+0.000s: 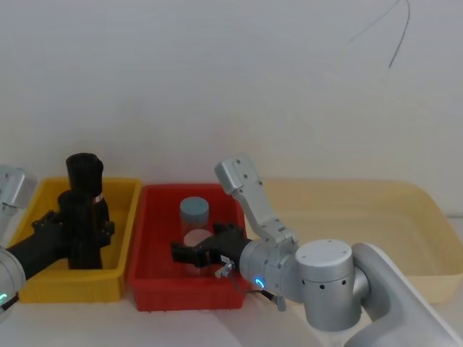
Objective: Pick up the garbage bag with the one hand and transfer it to the other hand.
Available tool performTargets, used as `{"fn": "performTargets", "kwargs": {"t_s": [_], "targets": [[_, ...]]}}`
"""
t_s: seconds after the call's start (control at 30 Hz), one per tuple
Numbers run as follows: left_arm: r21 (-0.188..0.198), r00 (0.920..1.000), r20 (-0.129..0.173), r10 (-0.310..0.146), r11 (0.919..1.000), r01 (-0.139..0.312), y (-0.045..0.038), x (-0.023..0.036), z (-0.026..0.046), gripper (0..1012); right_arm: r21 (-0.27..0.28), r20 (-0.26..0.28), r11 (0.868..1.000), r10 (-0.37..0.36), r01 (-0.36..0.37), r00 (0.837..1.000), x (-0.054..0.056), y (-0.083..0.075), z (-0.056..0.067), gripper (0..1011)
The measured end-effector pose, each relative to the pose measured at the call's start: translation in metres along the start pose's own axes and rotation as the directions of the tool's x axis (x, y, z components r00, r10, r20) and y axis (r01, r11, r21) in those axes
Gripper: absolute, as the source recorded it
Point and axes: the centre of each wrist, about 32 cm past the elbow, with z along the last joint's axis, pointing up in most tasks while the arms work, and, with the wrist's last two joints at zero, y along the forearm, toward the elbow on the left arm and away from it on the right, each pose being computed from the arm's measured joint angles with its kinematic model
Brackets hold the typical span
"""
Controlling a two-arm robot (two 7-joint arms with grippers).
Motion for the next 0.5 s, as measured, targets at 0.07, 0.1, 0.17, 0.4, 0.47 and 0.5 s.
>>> {"fn": "performTargets", "kwargs": {"t_s": [0.07, 0.1, 0.17, 0.4, 0.47, 0.5], "targets": [[0.000, 1.0000, -0.001, 0.001, 1.0000, -0.001, -0.0005, -0.0001, -0.0002, 1000, -0.006, -0.001, 1.000, 0.004, -0.004, 1.000, 0.0009, 0.0006, -0.0004, 1001], [0.000, 1.0000, -0.001, 0.001, 1.0000, -0.001, -0.0007, -0.0001, -0.0005, 1000, -0.012, -0.002, 1.000, 0.008, -0.008, 1.000, 0.0017, 0.0013, -0.0007, 1001], [-0.002, 1.0000, -0.001, 0.004, 1.0000, -0.004, -0.0014, -0.0002, -0.0006, 1000, -0.020, -0.002, 1.000, 0.013, -0.013, 1.000, 0.0027, 0.0024, -0.0012, 1001], [-0.006, 0.9999, -0.001, 0.012, 0.9999, -0.012, -0.0027, -0.0010, -0.0015, 1000, -0.042, -0.002, 0.999, 0.027, -0.028, 1.000, 0.0048, 0.0054, -0.0027, 1001], [-0.007, 0.9999, -0.001, 0.013, 0.9999, -0.013, -0.0029, -0.0011, -0.0015, 1000, -0.047, -0.001, 0.998, 0.030, -0.030, 1.000, 0.0056, 0.0061, -0.0031, 1001], [-0.008, 0.9999, -0.001, 0.014, 0.9999, -0.014, -0.0029, -0.0012, -0.0016, 1000, -0.048, -0.001, 0.998, 0.031, -0.031, 1.000, 0.0057, 0.0063, -0.0032, 1002]]}}
